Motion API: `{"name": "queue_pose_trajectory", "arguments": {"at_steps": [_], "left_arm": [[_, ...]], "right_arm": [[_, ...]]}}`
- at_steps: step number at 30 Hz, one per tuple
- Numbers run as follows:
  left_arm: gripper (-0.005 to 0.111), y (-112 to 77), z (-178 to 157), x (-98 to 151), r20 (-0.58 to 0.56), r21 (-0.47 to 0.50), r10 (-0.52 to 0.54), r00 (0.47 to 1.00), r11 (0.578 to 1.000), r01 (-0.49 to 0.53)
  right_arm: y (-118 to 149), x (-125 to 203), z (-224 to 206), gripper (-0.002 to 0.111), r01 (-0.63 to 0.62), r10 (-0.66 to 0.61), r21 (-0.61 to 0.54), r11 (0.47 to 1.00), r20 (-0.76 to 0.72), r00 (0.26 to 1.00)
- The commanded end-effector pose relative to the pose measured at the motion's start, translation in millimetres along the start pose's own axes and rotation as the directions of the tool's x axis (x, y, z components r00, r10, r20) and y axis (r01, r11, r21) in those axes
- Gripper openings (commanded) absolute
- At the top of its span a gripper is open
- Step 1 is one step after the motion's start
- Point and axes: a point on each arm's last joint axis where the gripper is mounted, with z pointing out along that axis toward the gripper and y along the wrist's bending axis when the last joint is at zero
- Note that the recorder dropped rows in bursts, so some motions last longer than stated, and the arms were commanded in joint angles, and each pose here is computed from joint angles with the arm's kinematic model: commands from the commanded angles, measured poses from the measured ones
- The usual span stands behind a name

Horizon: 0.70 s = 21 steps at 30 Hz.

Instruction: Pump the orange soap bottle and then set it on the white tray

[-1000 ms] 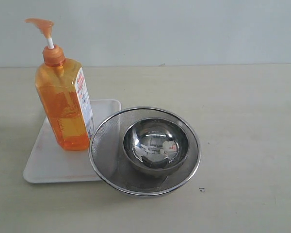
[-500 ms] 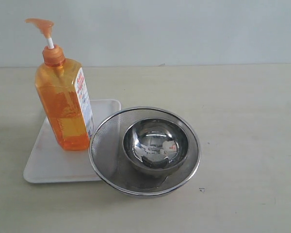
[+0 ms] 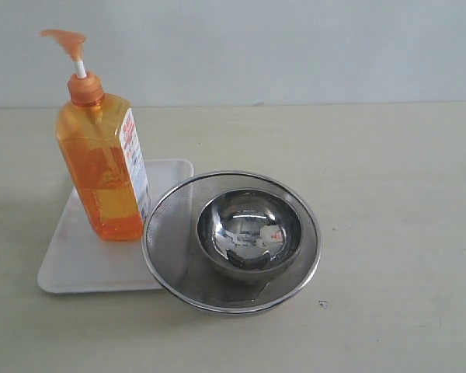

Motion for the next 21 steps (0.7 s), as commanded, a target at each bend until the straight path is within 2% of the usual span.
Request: {"name": "queue_pose_trajectory", "arguments": {"at_steps": [1, 3, 9, 14, 18, 21], "left_arm": [[0.005, 0.2, 0, 1, 0.003, -0.001, -0.011, 1.000, 1.000, 0.011], [0.005, 0.2, 0, 1, 0.003, -0.001, -0.011, 1.000, 1.000, 0.011], [0.005, 0.2, 0, 1, 0.003, -0.001, -0.011, 1.000, 1.000, 0.011], [0.005, 0.2, 0, 1, 0.003, -0.001, -0.011, 1.000, 1.000, 0.011], [0.005, 0.2, 0, 1, 0.003, -0.001, -0.011, 1.000, 1.000, 0.011], [0.005, 0.2, 0, 1, 0.003, -0.001, -0.011, 1.000, 1.000, 0.011]], "right_arm": [[2, -7, -1, 0.000, 0.044, -0.043, -0.018, 0.999, 0.053, 0.998], [4, -6, -1, 0.000, 0.099, -0.097, -0.031, 0.995, 0.051, 0.994], [1, 5, 0, 0.000, 0.130, -0.130, -0.023, 0.991, -0.011, 0.991], [-6, 21, -2, 0.000, 0.131, -0.124, 0.025, 0.991, -0.184, 0.975], [-12, 35, -7, 0.000, 0.158, -0.122, 0.072, 0.985, -0.356, 0.927], [-13, 36, -7, 0.000, 0.180, -0.145, 0.066, 0.981, -0.364, 0.920]]}}
